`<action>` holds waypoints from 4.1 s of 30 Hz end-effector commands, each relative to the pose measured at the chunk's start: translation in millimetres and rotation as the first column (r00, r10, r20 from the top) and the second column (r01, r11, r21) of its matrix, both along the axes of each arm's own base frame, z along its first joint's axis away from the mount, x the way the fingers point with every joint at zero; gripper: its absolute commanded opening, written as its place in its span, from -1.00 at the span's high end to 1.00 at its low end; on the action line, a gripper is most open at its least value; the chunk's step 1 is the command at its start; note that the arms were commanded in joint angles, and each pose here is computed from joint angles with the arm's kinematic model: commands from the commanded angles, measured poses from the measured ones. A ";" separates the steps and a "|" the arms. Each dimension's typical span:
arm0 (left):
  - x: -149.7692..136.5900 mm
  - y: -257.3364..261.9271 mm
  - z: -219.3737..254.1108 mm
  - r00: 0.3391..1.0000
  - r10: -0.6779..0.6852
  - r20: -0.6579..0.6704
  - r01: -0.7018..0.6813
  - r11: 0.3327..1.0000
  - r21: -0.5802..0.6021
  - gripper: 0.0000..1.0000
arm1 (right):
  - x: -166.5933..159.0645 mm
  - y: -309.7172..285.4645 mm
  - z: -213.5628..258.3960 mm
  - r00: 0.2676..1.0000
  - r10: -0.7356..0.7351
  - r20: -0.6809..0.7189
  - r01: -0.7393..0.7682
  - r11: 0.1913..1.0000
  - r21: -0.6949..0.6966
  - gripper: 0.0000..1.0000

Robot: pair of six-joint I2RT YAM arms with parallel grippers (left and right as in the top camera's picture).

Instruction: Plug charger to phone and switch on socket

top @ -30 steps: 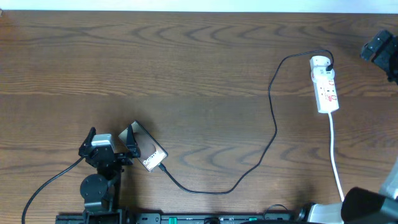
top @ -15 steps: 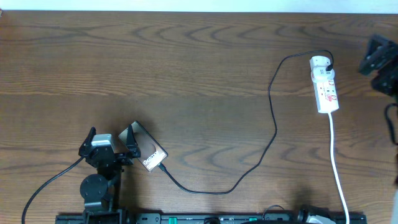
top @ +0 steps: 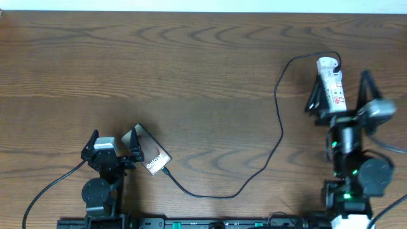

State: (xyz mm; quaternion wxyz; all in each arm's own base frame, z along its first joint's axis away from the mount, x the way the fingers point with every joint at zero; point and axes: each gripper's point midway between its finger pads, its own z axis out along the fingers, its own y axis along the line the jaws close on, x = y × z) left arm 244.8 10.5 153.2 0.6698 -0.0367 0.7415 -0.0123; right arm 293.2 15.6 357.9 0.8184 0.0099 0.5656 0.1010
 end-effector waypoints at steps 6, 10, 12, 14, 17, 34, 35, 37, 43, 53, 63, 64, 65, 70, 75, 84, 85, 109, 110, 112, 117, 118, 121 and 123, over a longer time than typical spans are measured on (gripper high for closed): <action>-0.8 -5.5 -14.5 0.999 -0.030 -0.044 0.030 1.000 -0.007 -0.93 | -25.7 -6.4 -74.2 0.993 -0.100 -0.061 0.096 0.993 -0.066 -0.98; -0.8 -5.5 -14.5 0.999 -0.030 -0.044 0.030 1.000 -0.007 -0.93 | -36.7 -2.1 -102.9 0.993 -0.082 -0.088 0.077 0.995 -0.069 -0.98; -0.8 -5.5 -14.5 0.999 -0.030 -0.044 0.030 1.000 -0.007 -0.93 | -41.6 1.0 -117.7 0.993 -0.070 -0.100 0.063 0.996 -0.070 -0.98; -0.8 -5.5 -14.5 0.999 -0.030 -0.044 0.030 1.000 -0.008 -0.94 | -43.6 2.3 -129.1 0.987 -0.067 -0.149 0.057 0.996 -0.075 -0.98; -0.8 -5.5 -14.5 0.999 -0.030 -0.044 0.030 1.000 -0.007 -0.93 | -47.4 2.4 -146.4 0.975 -0.067 -0.212 0.051 0.995 -0.082 -0.99; -0.8 -5.5 -14.5 0.999 -0.030 -0.044 0.030 1.000 -0.007 -0.93 | -48.0 5.7 -201.5 0.903 -0.034 -0.428 0.020 0.999 -0.036 -0.98; -0.8 -5.5 -14.5 0.999 -0.030 -0.044 0.030 1.000 -0.008 -0.93 | -48.0 5.8 -201.5 0.903 -0.033 -0.428 0.020 0.999 -0.036 -0.99; -0.8 -5.5 -14.5 0.999 -0.030 -0.044 0.030 1.000 -0.008 -0.93 | -48.0 6.0 -201.3 0.903 -0.032 -0.427 0.019 0.999 -0.036 -0.99; -0.8 -5.5 -14.5 0.999 -0.030 -0.044 0.030 1.000 -0.008 -0.94 | -47.9 5.9 -200.8 0.904 -0.032 -0.426 0.019 0.999 -0.035 -0.98; -0.8 -5.5 -14.5 0.999 -0.030 -0.044 0.030 1.000 -0.007 -0.93 | -47.9 5.9 -200.7 0.904 -0.032 -0.425 0.019 0.999 -0.035 -0.99; -0.8 -5.5 -14.5 0.999 -0.030 -0.044 0.030 1.000 -0.007 -0.93 | -47.9 5.9 -200.7 0.904 -0.032 -0.425 0.019 0.999 -0.035 -0.98; -0.8 -5.5 -14.5 0.999 -0.030 -0.044 0.030 1.000 -0.007 -0.93 | -47.9 6.0 -200.7 0.904 -0.032 -0.425 0.019 0.999 -0.036 -0.99; -0.8 -5.5 -14.5 0.999 -0.030 -0.044 0.030 1.000 -0.007 -0.93 | -47.9 5.9 -200.7 0.904 -0.033 -0.425 0.019 0.999 -0.036 -0.99; -0.8 -5.5 -14.5 0.999 -0.030 -0.044 0.030 1.000 -0.007 -0.93 | -47.9 5.9 -200.7 0.904 -0.032 -0.425 0.019 0.999 -0.035 -0.98; -0.8 -5.5 -14.5 0.999 -0.030 -0.044 0.030 1.000 -0.007 -0.93 | -47.9 6.0 -200.7 0.905 -0.032 -0.425 0.019 0.999 -0.036 -0.99; -0.8 -5.5 -14.5 0.999 -0.030 -0.044 0.030 1.000 -0.008 -0.94 | -47.9 5.9 -200.7 0.905 -0.032 -0.425 0.019 0.999 -0.036 -0.98; -0.8 -5.5 -14.5 0.999 -0.030 -0.044 0.030 1.000 -0.007 -0.93 | -47.9 6.0 -200.7 0.905 -0.032 -0.425 0.019 0.999 -0.036 -0.98; -0.8 -5.5 -14.5 0.999 -0.030 -0.044 0.030 1.000 -0.008 -0.93 | -47.9 6.0 -200.7 0.905 -0.032 -0.425 0.019 0.999 -0.036 -0.99; -0.8 -5.5 -14.5 0.999 -0.030 -0.044 0.030 1.000 -0.007 -0.93 | -47.9 6.0 -200.7 0.904 -0.032 -0.425 0.019 0.999 -0.036 -0.98; -0.8 -5.5 -14.5 0.999 -0.030 -0.044 0.030 1.000 -0.007 -0.93 | -47.9 6.0 -200.7 0.905 -0.032 -0.425 0.019 0.999 -0.036 -0.98; -0.8 -5.5 -14.5 0.999 -0.030 -0.044 0.030 1.000 -0.007 -0.93 | -47.9 6.0 -200.7 0.905 -0.032 -0.425 0.019 0.999 -0.035 -0.99; -0.8 -5.5 -14.5 0.999 -0.030 -0.044 0.030 1.000 -0.008 -0.93 | -47.9 6.0 -200.7 0.905 -0.032 -0.425 0.019 0.999 -0.036 -0.99; -0.8 -5.5 -14.5 0.999 -0.030 -0.044 0.030 1.000 -0.007 -0.93 | -47.9 5.9 -200.7 0.905 -0.032 -0.425 0.019 0.999 -0.035 -0.98; -0.8 -5.5 -14.5 0.999 -0.030 -0.044 0.030 1.000 -0.007 -0.93 | -47.9 5.9 -200.7 0.905 -0.032 -0.425 0.019 0.999 -0.035 -0.98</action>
